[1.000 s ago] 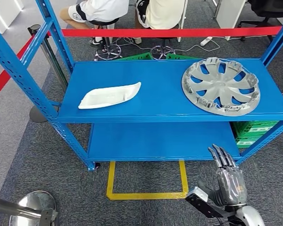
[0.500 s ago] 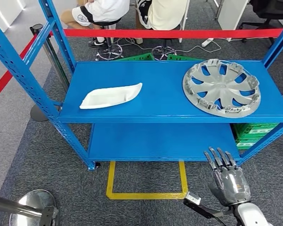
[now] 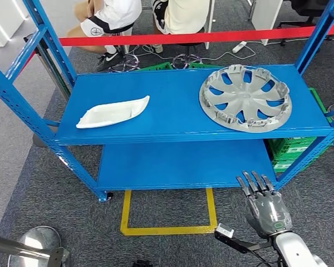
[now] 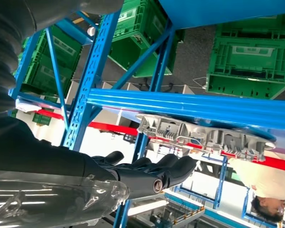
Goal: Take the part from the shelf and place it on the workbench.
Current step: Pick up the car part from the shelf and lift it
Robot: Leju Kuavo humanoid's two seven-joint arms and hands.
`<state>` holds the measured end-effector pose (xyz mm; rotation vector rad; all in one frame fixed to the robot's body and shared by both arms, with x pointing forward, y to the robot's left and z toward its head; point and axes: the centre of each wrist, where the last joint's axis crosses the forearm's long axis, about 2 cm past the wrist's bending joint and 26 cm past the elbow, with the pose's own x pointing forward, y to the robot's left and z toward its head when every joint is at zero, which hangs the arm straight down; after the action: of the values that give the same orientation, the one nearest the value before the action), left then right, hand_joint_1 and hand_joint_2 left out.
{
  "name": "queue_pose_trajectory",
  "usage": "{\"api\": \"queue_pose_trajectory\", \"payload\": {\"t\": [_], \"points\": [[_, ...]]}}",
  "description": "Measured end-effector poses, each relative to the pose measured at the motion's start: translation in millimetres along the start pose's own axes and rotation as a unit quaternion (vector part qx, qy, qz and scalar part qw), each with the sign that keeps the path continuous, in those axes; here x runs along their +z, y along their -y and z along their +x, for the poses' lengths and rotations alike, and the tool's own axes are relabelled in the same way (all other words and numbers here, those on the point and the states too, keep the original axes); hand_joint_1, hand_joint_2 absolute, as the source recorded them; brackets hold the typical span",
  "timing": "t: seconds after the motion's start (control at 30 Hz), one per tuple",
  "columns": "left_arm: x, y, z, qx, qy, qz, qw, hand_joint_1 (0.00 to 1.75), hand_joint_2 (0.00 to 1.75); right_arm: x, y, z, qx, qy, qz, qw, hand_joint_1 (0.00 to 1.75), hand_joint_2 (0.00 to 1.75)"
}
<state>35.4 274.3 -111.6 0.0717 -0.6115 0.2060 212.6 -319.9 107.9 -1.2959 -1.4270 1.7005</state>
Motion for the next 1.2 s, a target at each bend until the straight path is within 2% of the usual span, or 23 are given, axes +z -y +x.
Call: {"api": "queue_pose_trajectory", "payload": {"t": [0.67,0.93,1.2], "points": [[1,-2,-3,-0.011,-0.007,0.003,1.000,0.00,0.00,18,-6,23,-0.001,0.006,-0.004,1.000,0.00,1.75],[-1,1,1,-0.003,0.016,0.001,1.000,0.00,0.00,-5,5,9,0.004,0.022,-0.015,1.000,0.00,1.75],[0,0,-1,0.001,0.013,0.011,1.000,0.00,0.00,-9,7,7,0.006,0.021,-0.017,1.000,0.00,1.75]]}}
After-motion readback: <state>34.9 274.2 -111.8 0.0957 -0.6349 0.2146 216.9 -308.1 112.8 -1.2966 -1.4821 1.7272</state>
